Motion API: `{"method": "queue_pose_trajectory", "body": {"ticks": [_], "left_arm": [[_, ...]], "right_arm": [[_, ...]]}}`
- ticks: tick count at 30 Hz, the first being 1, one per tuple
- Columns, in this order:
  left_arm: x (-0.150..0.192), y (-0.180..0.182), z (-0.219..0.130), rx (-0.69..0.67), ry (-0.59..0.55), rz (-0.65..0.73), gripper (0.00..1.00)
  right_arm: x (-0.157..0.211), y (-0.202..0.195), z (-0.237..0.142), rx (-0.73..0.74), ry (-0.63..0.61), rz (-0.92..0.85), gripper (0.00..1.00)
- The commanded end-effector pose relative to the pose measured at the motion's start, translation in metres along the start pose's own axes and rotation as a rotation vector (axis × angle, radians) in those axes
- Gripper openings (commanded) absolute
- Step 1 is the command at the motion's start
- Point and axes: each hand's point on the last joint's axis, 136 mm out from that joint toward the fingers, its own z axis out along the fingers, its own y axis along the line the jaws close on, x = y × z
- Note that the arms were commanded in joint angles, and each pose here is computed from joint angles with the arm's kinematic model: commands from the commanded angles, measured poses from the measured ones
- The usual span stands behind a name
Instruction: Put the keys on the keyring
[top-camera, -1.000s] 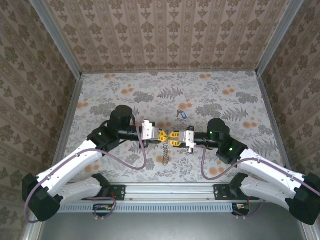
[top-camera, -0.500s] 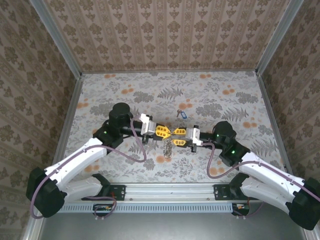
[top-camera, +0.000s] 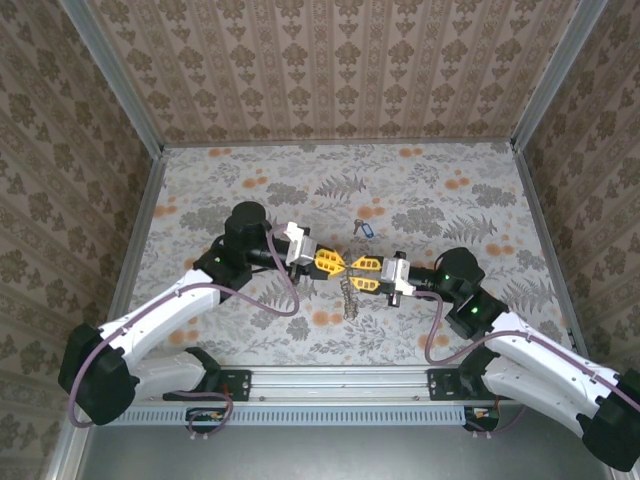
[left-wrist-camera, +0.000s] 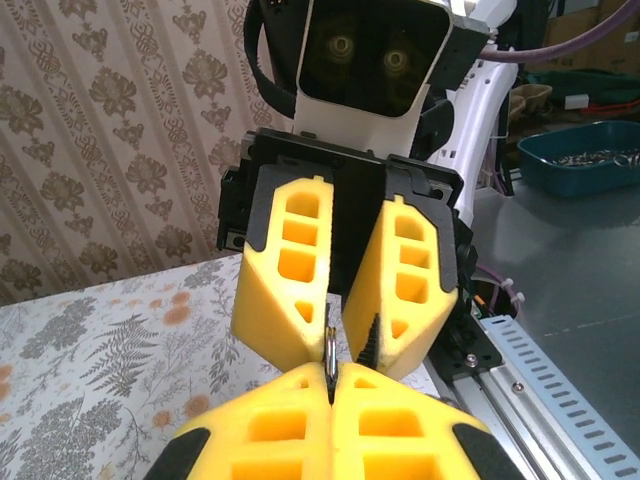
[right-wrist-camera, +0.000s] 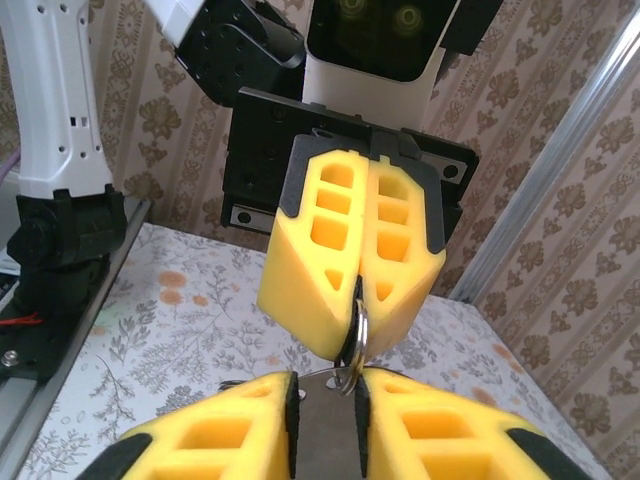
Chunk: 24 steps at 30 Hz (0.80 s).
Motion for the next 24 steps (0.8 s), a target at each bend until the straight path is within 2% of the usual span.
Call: {"method": "queue_pose_trajectory", "body": {"ticks": [1, 8, 12, 17, 19, 23, 24], "left_arm": [[-0.022, 0.013, -0.004, -0.044, -0.029, 0.048, 0.00], [-0.019, 0.026, -0.008, -0.108, 0.000, 0.001, 0.00], [-0.015, 0.051, -0.014, -0.263, 0.038, -0.073, 0.00], [-0.005, 0.065, -0.019, -0.364, 0.085, -0.211, 0.00], [-0.004, 0.069, -0.021, -0.393, 0.072, -0.258, 0.00], [-0.008, 0.071, -0.023, -0.418, 0.037, -0.295, 0.00], [-0.010, 0.071, -0.024, -0.419, 0.031, -0.291, 0.00]], "right_arm": [[0.009, 0.002, -0.007, -0.003, 0.053, -0.029, 0.29], [0.026, 0.011, -0.020, -0.059, 0.214, -0.142, 0.29], [0.028, 0.014, -0.021, -0.086, 0.231, -0.165, 0.31], [0.028, 0.011, -0.021, -0.070, 0.235, -0.195, 0.37], [0.026, 0.008, -0.020, -0.049, 0.229, -0.142, 0.44], [0.033, -0.009, -0.018, 0.049, 0.285, 0.108, 0.69], [0.037, -0.008, -0.017, 0.042, 0.294, 0.149, 0.72]]}}
